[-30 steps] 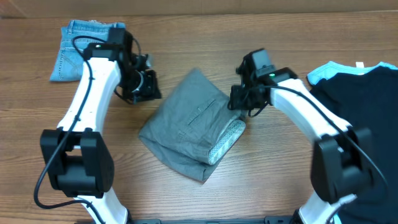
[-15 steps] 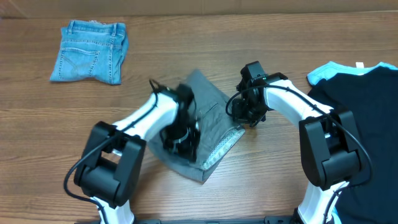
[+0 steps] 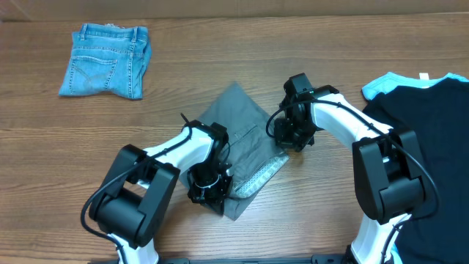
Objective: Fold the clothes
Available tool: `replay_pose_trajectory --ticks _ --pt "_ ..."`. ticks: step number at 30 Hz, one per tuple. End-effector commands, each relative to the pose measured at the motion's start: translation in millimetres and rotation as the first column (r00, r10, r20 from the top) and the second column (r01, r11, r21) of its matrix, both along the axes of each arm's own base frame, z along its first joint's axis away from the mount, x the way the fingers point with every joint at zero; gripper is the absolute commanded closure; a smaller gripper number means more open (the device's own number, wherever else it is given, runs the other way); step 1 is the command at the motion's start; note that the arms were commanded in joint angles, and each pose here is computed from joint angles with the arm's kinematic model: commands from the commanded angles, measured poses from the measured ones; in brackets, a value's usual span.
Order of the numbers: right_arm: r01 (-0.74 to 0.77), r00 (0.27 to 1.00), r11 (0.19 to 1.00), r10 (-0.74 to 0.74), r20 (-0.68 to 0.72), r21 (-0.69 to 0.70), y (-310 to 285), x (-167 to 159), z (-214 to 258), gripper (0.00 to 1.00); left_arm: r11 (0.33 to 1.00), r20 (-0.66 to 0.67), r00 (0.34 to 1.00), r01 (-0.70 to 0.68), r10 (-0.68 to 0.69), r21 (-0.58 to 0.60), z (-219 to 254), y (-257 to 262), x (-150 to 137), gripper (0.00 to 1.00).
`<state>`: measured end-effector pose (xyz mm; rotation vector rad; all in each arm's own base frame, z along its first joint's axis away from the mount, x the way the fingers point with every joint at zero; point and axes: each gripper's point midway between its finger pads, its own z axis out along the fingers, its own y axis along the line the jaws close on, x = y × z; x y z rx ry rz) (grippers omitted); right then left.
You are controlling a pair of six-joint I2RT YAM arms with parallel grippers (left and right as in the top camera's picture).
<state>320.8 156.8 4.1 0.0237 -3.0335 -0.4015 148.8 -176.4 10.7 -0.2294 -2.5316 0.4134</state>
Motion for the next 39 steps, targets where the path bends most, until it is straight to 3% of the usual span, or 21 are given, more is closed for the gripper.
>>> replay_pose_trajectory --ticks 1,3,4,7,11,16,21,22,26,29,32,39 --pt "-0.015 0.999 1.0 0.015 0.037 -0.009 -1 4 20 0.96 0.997 0.13 0.99 -0.057 0.062 -0.045 37 -4 30 0.88" --pt "-0.015 0.997 1.0 0.014 0.076 0.004 0 8 39 0.96 0.994 0.192 0.975 -0.103 0.108 -0.038 56 5 41 0.8" --pt "-0.009 0.993 1.0 0.007 0.114 0.017 1 11 56 0.91 0.986 0.247 0.955 -0.165 0.165 -0.019 70 18 49 0.64" --pt "0.003 0.985 0.999 -0.013 0.169 0.054 4 14 80 0.79 0.961 0.316 0.913 -0.276 0.257 0.017 86 43 58 0.41" --pt "-0.011 0.984 0.996 -0.005 0.181 0.09 12 11 90 0.66 0.93 0.317 0.885 -0.366 0.34 0.025 89 56 58 0.24" --pt "-0.021 0.986 0.996 0.007 0.17 0.085 15 11 72 0.64 0.874 0.251 0.857 -0.48 0.45 0.076 58 59 42 0.17" --pt "0.057 0.987 0.998 -0.061 0.148 0.029 1 11 58 0.61 0.843 0.216 0.827 -0.537 0.519 0.032 30 50 35 0.22" --pt "0.039 0.987 0.998 -0.045 0.153 0.045 2 12 59 0.63 0.835 0.213 0.821 -0.549 0.53 0.037 27 51 33 0.22" --pt "-0.06 0.988 0.993 0.044 0.151 0.105 11 5 58 0.83 0.824 0.22 0.808 -0.566 0.547 0.032 18 51 33 0.21" --pt "-0.071 0.99 0.993 0.058 0.129 0.099 12 -6 45 0.96 0.818 0.228 0.799 -0.575 0.556 0.02 16 50 36 0.13" --pt "-0.083 0.991 0.992 0.072 0.115 0.095 13 -18 25 0.96 0.809 0.228 0.79 -0.587 0.569 0.015 17 48 39 0.06" --pt "-0.038 0.996 0.995 0.03 0.086 0.09 3 -29 6 0.96 0.798 0.258 0.768 -0.602 0.586 -0.021 16 46 51 0.06"
